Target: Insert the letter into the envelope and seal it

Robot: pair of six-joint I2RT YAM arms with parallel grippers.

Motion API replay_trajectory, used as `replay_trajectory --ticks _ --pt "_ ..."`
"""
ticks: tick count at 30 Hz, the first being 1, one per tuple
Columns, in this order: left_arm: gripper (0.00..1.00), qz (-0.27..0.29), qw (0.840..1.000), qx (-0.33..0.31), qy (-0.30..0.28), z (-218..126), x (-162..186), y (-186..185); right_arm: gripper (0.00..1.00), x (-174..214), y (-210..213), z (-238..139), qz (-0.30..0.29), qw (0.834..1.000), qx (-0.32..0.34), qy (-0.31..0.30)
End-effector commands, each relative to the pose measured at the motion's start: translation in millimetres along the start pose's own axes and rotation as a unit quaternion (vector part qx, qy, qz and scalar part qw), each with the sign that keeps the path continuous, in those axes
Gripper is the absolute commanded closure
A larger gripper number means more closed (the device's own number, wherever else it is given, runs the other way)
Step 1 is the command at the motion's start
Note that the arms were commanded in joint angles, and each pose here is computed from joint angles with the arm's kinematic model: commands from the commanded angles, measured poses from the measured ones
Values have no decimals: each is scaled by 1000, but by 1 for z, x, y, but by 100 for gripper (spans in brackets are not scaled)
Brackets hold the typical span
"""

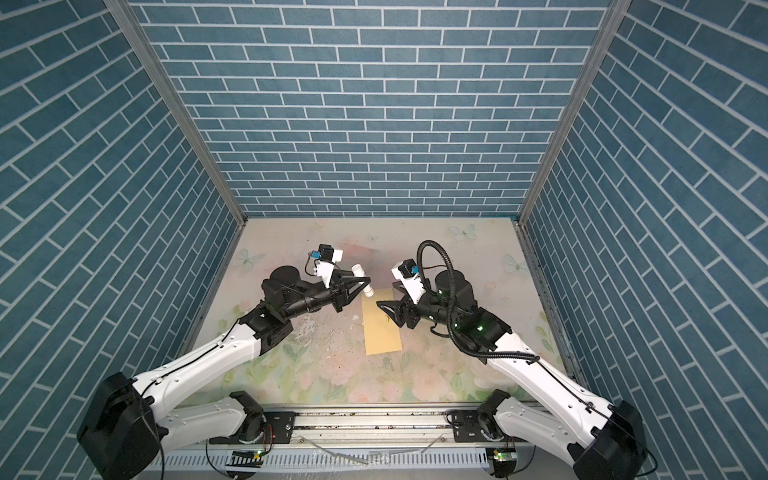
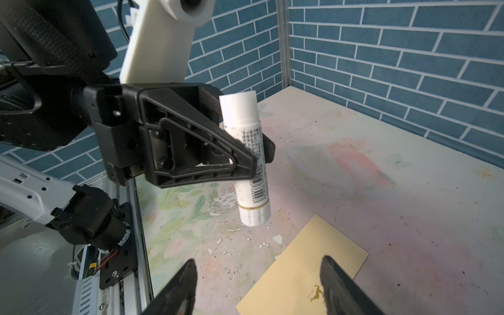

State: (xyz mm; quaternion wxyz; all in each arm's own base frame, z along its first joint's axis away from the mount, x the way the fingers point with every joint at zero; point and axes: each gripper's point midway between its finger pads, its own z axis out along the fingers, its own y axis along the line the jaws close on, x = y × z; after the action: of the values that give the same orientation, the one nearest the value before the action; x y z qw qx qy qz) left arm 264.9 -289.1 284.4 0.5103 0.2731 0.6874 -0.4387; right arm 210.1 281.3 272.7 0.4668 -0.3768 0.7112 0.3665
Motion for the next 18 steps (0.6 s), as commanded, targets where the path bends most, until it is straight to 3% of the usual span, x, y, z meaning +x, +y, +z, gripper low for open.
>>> replay_trajectory --ticks 1,10,18 --pt "100 132 990 -43 31 -8 16 8 29 7 6 -7 -4 1000 -12 5" --pt "100 250 967 -51 17 -18 29 3 29 -5 3 -10 -15 1000 3 -3" --pt "100 269 962 -40 13 -16 36 -3 29 -20 10 0 -28 1000 -11 -8"
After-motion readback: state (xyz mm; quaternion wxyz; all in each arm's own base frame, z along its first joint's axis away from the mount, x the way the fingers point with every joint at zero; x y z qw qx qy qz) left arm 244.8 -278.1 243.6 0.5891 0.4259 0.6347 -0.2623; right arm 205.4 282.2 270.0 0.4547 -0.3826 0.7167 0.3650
